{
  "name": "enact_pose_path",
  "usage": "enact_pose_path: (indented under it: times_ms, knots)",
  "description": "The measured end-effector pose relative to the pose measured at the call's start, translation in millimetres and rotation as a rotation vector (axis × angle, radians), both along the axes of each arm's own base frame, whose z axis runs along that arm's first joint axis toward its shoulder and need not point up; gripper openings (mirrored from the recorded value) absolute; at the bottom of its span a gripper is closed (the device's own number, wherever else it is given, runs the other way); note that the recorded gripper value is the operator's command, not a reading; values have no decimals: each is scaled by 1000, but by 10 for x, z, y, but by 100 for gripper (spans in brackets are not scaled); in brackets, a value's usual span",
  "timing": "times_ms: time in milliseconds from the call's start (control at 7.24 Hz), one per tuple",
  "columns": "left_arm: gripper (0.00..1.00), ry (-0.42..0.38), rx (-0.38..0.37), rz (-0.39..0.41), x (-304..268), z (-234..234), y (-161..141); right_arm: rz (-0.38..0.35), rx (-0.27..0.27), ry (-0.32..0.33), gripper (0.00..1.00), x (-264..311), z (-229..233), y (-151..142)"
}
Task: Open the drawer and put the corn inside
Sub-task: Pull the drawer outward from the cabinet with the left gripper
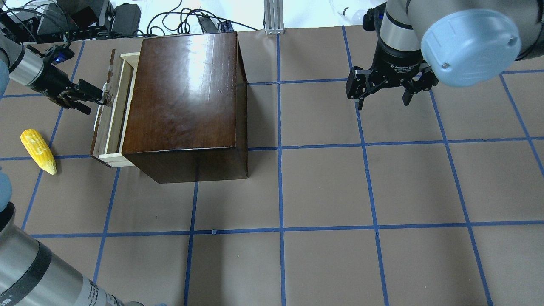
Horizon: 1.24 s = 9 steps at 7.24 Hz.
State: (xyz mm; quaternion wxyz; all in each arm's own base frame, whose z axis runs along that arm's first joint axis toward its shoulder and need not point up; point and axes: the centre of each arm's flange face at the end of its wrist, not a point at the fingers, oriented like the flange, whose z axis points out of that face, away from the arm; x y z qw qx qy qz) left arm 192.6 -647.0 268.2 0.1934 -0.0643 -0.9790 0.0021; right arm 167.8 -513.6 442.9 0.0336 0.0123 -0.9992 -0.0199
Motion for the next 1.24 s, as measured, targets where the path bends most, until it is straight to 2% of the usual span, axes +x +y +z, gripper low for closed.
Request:
enact_pose_path:
  times_ms: [414, 1243]
  knots:
    - [100, -28, -4, -45, 44, 15, -2, 0, 1, 0, 100, 0, -2, -1]
    - [100, -53, -4, -51, 410, -7, 45, 0, 0, 0, 100, 0, 0, 0]
